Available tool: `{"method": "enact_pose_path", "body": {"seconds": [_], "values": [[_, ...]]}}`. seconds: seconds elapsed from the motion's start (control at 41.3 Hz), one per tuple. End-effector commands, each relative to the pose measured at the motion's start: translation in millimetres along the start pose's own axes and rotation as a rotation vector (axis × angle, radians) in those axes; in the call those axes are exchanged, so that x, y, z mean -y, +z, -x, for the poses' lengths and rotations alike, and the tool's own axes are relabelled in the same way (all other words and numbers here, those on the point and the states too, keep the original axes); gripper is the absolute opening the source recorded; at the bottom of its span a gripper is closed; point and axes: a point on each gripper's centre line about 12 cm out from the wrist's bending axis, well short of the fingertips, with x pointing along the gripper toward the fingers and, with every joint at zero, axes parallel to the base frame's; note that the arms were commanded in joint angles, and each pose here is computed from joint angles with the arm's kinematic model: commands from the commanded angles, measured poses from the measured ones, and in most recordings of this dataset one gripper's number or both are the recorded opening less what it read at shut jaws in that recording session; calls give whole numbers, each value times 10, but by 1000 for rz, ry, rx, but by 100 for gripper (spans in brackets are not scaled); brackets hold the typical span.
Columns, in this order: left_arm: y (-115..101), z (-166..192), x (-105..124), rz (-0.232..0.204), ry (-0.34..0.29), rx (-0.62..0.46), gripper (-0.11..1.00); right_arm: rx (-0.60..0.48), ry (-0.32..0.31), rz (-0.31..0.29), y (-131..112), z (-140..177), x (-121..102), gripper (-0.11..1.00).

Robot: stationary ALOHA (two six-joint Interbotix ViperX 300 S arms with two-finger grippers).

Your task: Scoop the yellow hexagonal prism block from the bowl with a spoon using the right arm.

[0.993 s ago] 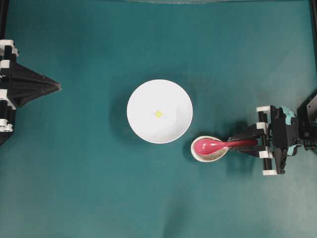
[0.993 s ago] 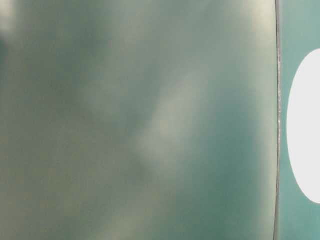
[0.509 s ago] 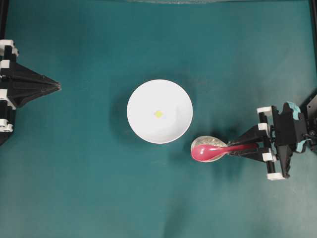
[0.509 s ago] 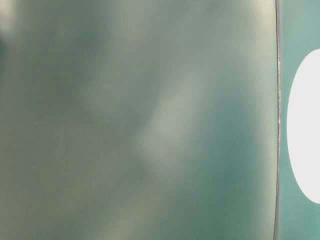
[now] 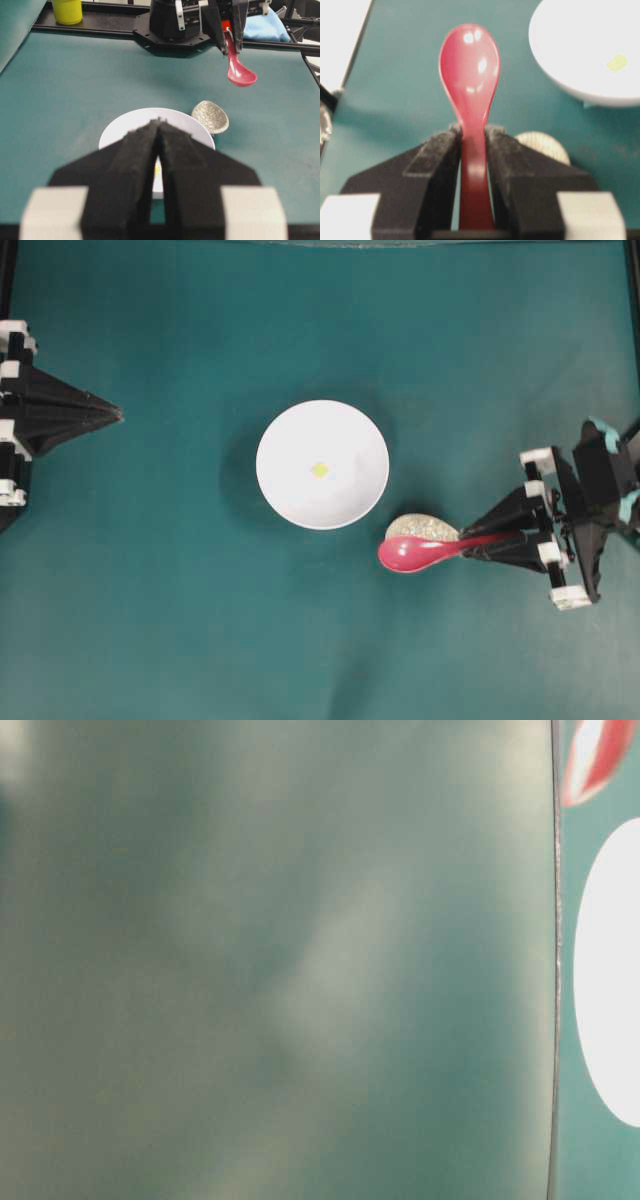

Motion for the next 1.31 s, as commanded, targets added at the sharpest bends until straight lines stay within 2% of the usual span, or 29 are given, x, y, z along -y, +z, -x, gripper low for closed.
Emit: {"method": "enact_pose_path", "body": {"seconds": [0.0,0.388,0.557,0.727,0.993,1.284], "values": [[72,-9,0,-5,0,23,0,28,12,-30,233,-6,-42,24],[92,4,0,-3,0,32,0,-54,15,-97,748,-55,-45,24],[118,21,1,-3,0,44,0,-13,10,-115,984,-70,-38,24],[174,55,3,-3,-1,69,0,25,-12,-170,1151,-92,22,24],[259,111,6,-3,-2,106,0,-26,-87,-328,1207,-212,253,24],[289,134,7,-3,-2,118,0,-167,-147,-354,1159,-443,447,24]]}}
